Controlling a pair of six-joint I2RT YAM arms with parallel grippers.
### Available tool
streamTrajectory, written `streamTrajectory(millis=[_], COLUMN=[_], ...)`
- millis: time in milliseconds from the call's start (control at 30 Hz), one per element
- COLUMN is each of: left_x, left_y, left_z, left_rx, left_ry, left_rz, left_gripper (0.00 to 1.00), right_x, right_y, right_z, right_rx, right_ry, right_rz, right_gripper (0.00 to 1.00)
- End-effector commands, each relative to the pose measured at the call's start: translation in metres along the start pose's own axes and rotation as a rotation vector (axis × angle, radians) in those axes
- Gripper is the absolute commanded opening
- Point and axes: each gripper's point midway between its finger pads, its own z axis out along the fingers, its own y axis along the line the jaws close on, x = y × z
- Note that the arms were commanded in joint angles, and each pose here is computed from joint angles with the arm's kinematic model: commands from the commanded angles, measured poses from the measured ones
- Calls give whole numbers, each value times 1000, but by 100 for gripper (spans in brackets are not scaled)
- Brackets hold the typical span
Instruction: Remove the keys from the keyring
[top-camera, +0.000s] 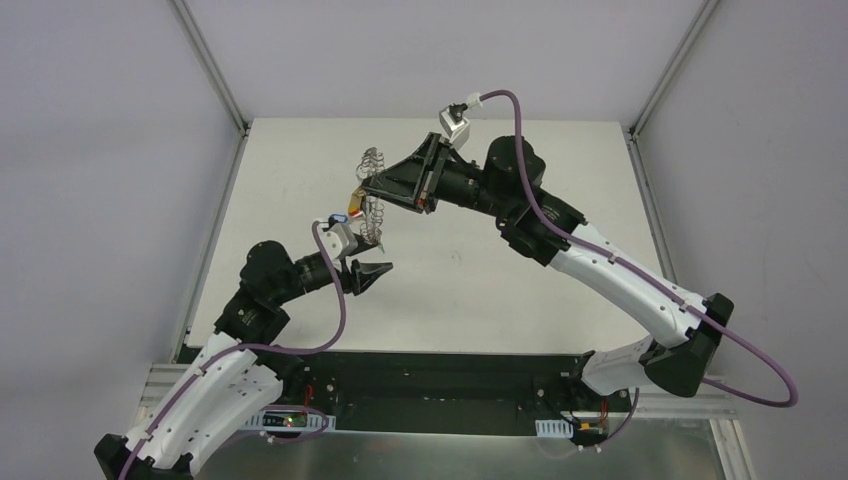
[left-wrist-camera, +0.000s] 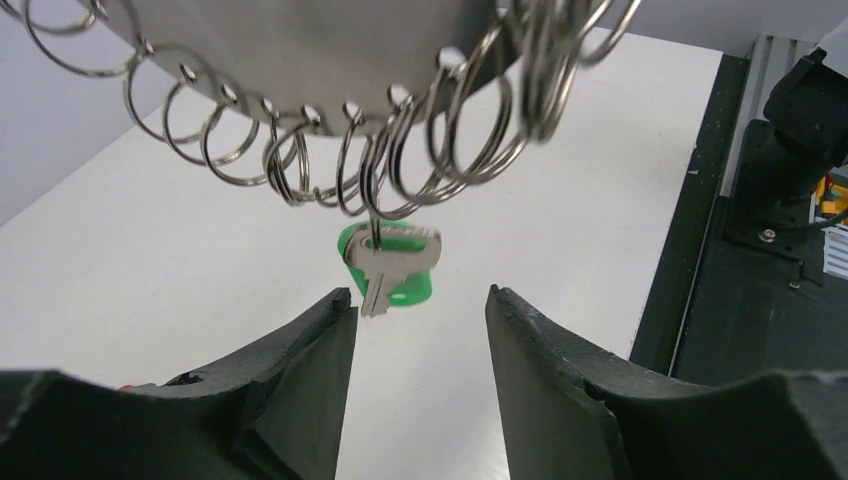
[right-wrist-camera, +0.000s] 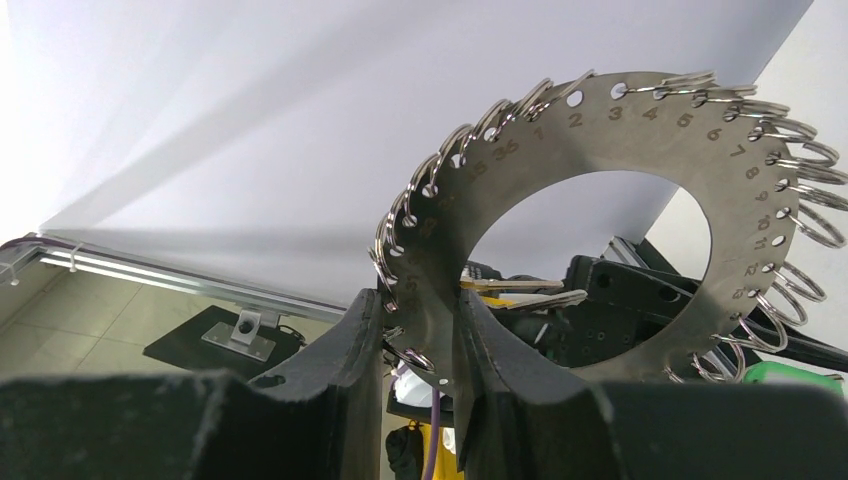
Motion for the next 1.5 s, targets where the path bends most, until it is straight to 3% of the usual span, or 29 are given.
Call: streamTrajectory(millis=[0, 133, 333, 633, 867, 967, 1067, 1233, 1333, 1467], left_x=[-8, -9, -15, -24, -25, -26, -27, -26, -25, -26], left_y=[1, 2, -2, -6, -6, -7, -7, -6, -5, -4], left_z=[0, 0, 0, -4, -5, -6, -6, -7, -7, -7], left_rx=[0, -5, 15, 24, 21, 23, 21, 17, 14, 8], left_ry=[-12, -11, -31, -67, -72, -77, -80, -72, -68, -66], left_rz=[36, 35, 32, 47, 49, 54, 60, 59, 59, 58], left_gripper=[52, 46, 54, 45, 49, 44, 28, 16, 2, 0], right_x=[-12, -10, -9, -3, 4, 4, 5, 6, 5, 4], right_y=[53, 52, 52, 52, 47, 46, 48, 50, 49, 52], right_z=[-20, -21, -20, -18, -17, -17, -17, -18, -18, -20], right_rx=[-132, -133, -140, -150, -148, -146, -148, -153, -151, -157], right_ry=[-58, -53, -48, -26, -13, -15, -14, -14, -17, -20], right_rz=[-64, -58, -49, -34, -22, -23, -22, -24, -26, -29], right_gripper=[0, 0, 0, 0, 0, 0, 0, 0, 0, 0])
